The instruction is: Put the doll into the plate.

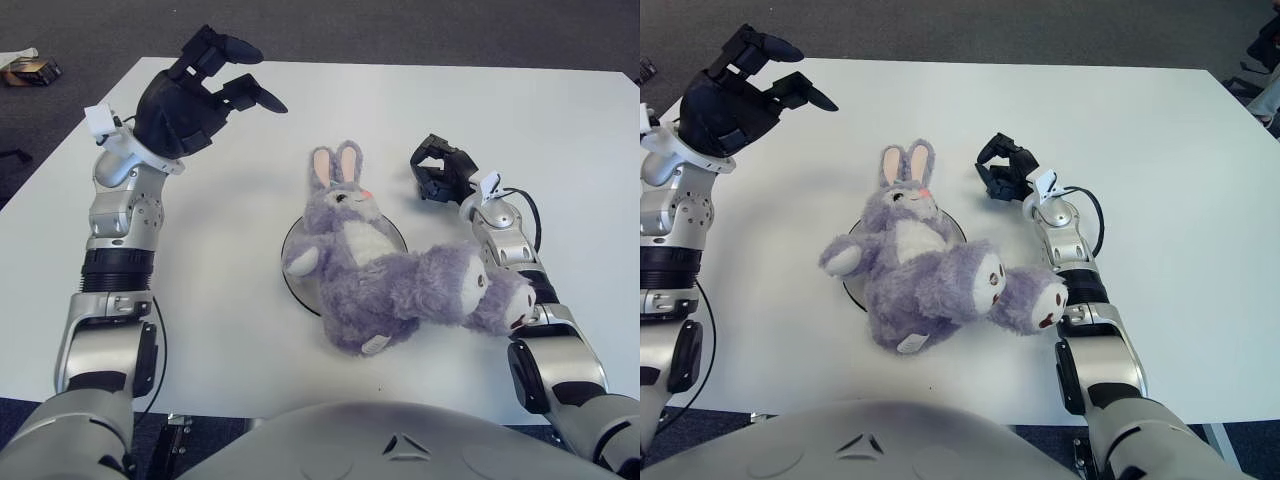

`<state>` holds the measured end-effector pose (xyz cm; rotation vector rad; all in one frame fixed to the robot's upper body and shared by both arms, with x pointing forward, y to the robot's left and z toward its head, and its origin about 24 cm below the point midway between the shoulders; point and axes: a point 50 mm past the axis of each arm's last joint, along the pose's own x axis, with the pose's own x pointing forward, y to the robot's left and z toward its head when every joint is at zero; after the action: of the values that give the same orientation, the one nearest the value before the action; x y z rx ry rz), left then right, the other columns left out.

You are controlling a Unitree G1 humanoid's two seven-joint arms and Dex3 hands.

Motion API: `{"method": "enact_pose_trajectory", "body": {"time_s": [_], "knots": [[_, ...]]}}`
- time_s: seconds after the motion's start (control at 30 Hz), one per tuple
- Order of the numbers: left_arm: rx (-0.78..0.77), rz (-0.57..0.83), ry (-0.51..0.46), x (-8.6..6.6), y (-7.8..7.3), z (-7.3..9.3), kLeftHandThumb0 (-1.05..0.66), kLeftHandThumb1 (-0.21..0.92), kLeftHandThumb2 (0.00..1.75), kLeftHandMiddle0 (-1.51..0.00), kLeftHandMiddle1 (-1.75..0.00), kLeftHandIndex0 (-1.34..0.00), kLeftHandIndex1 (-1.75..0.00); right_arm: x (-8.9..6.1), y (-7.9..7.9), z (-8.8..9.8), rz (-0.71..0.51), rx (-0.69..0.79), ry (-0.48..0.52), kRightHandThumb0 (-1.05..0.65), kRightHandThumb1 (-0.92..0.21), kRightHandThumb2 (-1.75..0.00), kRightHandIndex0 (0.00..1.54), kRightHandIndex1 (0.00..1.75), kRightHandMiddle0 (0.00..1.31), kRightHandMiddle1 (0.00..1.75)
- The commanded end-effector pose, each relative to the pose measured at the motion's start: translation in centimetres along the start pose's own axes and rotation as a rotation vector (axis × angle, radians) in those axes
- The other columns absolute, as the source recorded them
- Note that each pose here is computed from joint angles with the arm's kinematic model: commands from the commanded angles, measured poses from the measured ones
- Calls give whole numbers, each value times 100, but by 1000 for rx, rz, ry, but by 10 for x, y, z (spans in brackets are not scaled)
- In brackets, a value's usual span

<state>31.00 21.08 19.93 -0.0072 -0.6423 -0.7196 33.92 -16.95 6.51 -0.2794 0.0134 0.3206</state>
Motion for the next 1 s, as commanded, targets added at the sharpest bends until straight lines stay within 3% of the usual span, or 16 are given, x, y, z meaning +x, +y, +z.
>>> {"method": "enact_pose_trajectory", "body": {"time_s": [0.0, 0.27, 0.4, 0.6, 0.73, 0.97], "knots": [[0, 80, 4, -6, 5, 0, -105, 92, 115, -57, -94, 0, -112, -15, 12, -41, 46, 33, 190, -38, -71, -81, 89, 175, 32, 175], [57, 230, -14, -14, 9, -8, -105, 92, 113, -48, -91, 0, -121, -15, 12, -41, 45, 32, 186, -38, -73, -79, 88, 175, 31, 175], [35, 379, -9, -19, 6, -30, -105, 92, 113, -50, -95, -2, -125, -15, 12, -41, 44, 19, 188, -37, -75, -76, 87, 175, 30, 175], [54, 468, 21, -29, 3, -40, -105, 92, 111, -47, -100, 0, -128, -16, 12, -42, 47, 24, 186, -37, -79, -71, 83, 175, 27, 175], [-42, 532, 57, -51, -14, -63, -103, 92, 109, -43, -100, 0, -121, -16, 12, -42, 35, 30, 185, -37, -78, -71, 84, 175, 28, 175], [-96, 599, 120, -65, -24, -83, -98, 92, 105, -36, -97, 0, -113, -16, 11, -41, 16, 48, 173, -37, -77, -74, 84, 175, 29, 175]]}}
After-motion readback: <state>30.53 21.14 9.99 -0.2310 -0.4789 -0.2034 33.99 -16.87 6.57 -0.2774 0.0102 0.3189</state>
